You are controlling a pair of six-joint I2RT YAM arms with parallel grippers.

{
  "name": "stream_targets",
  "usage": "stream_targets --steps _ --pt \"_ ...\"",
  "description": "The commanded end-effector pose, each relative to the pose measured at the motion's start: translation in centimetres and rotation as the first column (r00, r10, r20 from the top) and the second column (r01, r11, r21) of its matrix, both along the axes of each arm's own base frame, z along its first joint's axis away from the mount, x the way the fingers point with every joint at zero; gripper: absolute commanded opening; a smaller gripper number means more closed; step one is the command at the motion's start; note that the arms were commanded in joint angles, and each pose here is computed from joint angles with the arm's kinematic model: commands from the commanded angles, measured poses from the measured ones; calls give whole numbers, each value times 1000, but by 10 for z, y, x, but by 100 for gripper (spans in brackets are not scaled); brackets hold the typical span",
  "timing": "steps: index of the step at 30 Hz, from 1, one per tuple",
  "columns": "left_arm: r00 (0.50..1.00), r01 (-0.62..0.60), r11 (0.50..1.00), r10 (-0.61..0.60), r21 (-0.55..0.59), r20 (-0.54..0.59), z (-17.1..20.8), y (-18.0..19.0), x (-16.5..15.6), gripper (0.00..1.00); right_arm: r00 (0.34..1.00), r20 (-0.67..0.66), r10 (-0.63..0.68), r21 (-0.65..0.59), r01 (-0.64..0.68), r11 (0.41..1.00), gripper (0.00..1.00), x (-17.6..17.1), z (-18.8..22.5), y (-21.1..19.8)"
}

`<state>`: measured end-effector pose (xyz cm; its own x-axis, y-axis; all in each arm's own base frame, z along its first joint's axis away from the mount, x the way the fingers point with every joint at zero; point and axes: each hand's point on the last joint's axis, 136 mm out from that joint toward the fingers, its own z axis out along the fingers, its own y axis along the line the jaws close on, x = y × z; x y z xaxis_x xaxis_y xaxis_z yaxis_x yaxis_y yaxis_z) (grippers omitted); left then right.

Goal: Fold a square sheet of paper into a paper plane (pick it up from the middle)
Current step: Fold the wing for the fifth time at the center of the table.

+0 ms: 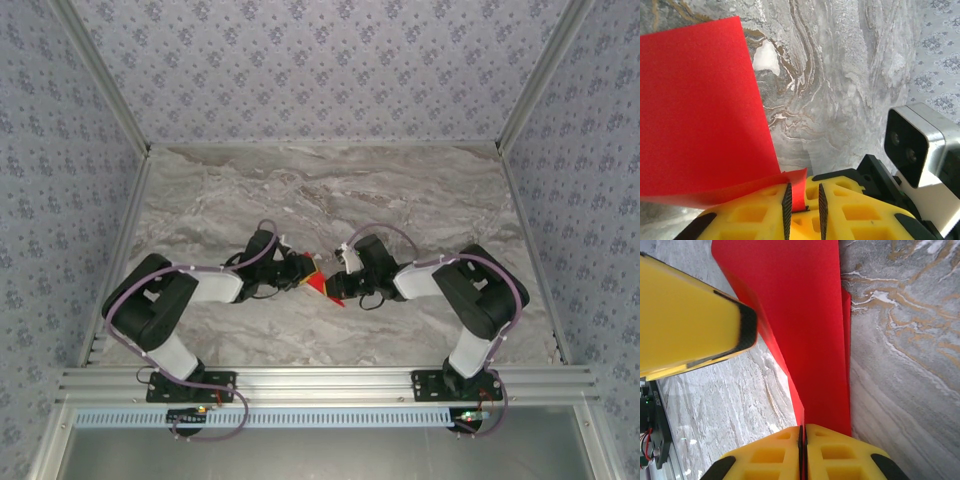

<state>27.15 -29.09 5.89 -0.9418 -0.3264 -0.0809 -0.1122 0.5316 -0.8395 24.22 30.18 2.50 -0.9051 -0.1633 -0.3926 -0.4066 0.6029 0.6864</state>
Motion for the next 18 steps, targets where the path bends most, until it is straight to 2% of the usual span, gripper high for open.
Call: stream_targets --steps 1,8,18 --pt "998 39 999 -37 -33 60 14 -5 -7 26 998 -56 -12 -19 11 1000 11 -6 -14 -6" --pt "997 45 999 -44 -18 62 6 -5 -20 26 997 -80 -16 1 16 1000 11 -5 -14 -5" --pt "996 50 999 -49 -14 74 1 -14 -13 23 994 -106 -30 17 32 999 9 -3 -15 -6"
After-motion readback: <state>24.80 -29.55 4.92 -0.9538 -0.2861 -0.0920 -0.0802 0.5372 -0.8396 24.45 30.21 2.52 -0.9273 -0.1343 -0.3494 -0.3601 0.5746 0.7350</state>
